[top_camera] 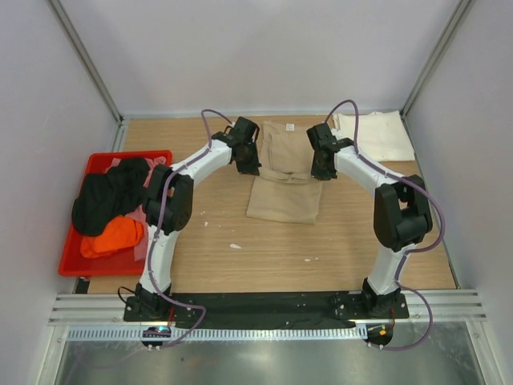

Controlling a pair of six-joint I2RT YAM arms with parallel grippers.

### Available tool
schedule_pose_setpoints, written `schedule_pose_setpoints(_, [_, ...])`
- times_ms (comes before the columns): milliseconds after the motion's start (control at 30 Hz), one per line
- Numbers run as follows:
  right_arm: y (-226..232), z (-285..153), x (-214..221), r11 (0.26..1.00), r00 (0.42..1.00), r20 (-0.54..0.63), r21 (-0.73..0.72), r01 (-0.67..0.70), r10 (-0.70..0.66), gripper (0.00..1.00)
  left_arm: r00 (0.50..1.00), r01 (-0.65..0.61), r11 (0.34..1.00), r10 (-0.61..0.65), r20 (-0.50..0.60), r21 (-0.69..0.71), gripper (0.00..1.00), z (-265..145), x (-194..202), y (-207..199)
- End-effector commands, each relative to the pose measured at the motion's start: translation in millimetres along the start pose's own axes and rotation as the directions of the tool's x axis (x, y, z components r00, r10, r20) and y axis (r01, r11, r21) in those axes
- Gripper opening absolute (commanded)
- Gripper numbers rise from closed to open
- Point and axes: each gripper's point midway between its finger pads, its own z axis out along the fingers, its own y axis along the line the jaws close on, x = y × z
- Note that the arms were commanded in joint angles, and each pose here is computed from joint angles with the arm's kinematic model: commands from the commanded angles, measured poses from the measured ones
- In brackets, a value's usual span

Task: Fold and stack the t-shirts
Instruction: Fold the tshirt

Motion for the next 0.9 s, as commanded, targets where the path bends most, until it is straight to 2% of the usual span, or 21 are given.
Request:
schedule_pose_setpoints(0, [-4, 2, -23, 1.000, 0.999, 0.041, 0.019, 0.004, -0.004, 0.01, 0.999, -0.027, 0.999, 0.026, 0.040, 0.046, 0.00, -4, -21, -11])
schedule_pose_setpoints(333, [-8, 14, -31, 1.000, 0.999, 0.044, 0.023, 0.004, -0.005, 0.01, 0.999, -0.034, 0.998, 0.032, 0.038, 0.050, 0.00, 14, -27, -12])
schedule_pose_setpoints(467, [-4, 22, -34, 1.000, 0.999, 0.041, 0.006, 0.018, -0.019, 0.07, 0.999, -0.040, 0.998, 0.039, 0.027, 0.056, 0.01, 17, -27, -13])
schedule_pose_setpoints(567, [7, 18, -55, 0.999, 0.997, 0.063, -0.017, 0.037, -0.036, 0.13, 0.998, -0.039, 0.999, 0.037, 0.052, 0.035, 0.17, 11, -37, -11])
schedule_pose_setpoints(667, [5, 11, -67, 0.999, 0.997, 0.063, 0.009, 0.040, -0.040, 0.26, 0.996, -0.037, 0.999, 0.035, 0.078, 0.021, 0.21, -1, -49, -12])
schedule_pose_setpoints(800, [-7, 1, -55, 0.998, 0.999, 0.020, 0.048, 0.047, -0.048, 0.32, 0.994, -0.064, 0.997, 0.060, 0.093, 0.040, 0.34, -23, -52, -18])
schedule_pose_setpoints(867, [-9, -1, -44, 0.998, 0.999, 0.006, 0.028, 0.048, -0.048, 0.32, 0.991, -0.083, 0.993, 0.073, 0.113, 0.085, 0.36, -37, -51, -30])
